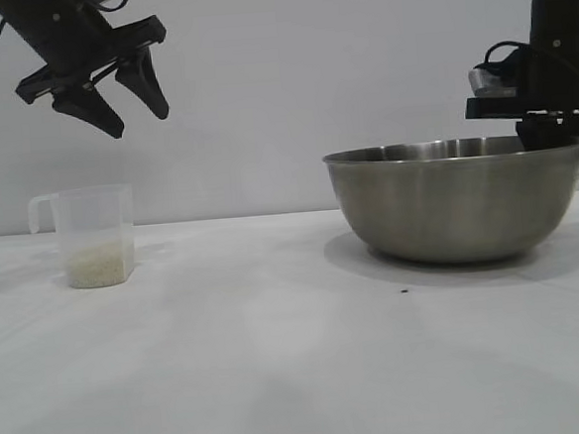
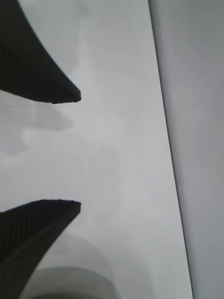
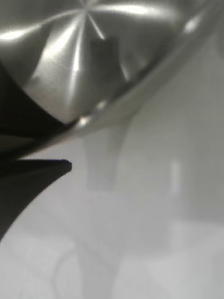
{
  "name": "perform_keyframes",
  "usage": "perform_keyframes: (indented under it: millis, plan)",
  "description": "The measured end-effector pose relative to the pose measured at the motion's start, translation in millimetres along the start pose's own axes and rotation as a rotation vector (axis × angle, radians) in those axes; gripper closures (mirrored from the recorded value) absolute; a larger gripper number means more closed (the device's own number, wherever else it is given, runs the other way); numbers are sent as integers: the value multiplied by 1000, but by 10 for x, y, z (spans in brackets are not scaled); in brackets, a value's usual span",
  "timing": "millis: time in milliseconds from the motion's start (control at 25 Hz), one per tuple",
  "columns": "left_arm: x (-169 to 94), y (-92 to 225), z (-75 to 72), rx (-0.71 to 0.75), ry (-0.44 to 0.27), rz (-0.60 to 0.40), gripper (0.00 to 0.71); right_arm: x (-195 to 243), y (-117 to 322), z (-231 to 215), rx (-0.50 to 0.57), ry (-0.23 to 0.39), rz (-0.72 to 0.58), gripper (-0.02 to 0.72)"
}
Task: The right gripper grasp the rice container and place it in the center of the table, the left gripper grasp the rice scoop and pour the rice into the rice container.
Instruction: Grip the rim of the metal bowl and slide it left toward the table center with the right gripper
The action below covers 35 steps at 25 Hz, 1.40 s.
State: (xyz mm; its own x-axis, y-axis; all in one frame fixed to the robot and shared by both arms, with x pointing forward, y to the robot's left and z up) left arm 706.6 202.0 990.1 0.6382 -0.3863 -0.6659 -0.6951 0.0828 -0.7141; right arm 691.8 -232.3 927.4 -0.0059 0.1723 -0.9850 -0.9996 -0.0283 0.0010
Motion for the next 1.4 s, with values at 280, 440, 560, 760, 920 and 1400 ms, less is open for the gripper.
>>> perform_keyframes:
  millis: [280, 440, 560, 760, 920, 1400]
  plan:
    - [0, 0, 0, 0, 0, 0, 309, -155, 36, 271, -58, -103, -33, 703]
    - [0, 0, 0, 0, 0, 0, 309, -165, 94, 549, -127, -119, -34, 703]
    - [0, 2, -1, 0, 1, 2, 309, -131, 147, 750, -171, -124, -24, 703]
    - [0, 2, -1, 0, 1, 2, 309, -38, 244, 926, -211, -124, 11, 703]
    - [0, 2, -1, 0, 1, 2, 309, 32, 280, 940, -215, -117, 32, 703]
    - [0, 4, -2, 0, 2, 4, 309, 23, 289, 935, -223, -105, 31, 295]
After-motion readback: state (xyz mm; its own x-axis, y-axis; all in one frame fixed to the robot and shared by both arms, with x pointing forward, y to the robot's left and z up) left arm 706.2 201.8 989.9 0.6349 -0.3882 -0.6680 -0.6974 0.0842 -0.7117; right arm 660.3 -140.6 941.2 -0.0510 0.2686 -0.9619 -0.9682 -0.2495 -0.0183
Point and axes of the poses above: a point on each arm's last joint axis where the gripper is mounted, x pointing out along that axis toward the gripper, z along the wrist's bending axis when the last joint is at zero, y = z × x, the point moved 1 cm from there along x, pointing out along that axis toward the gripper, and after that the axes turned 5 degrees about x, right-handed, at the moved point
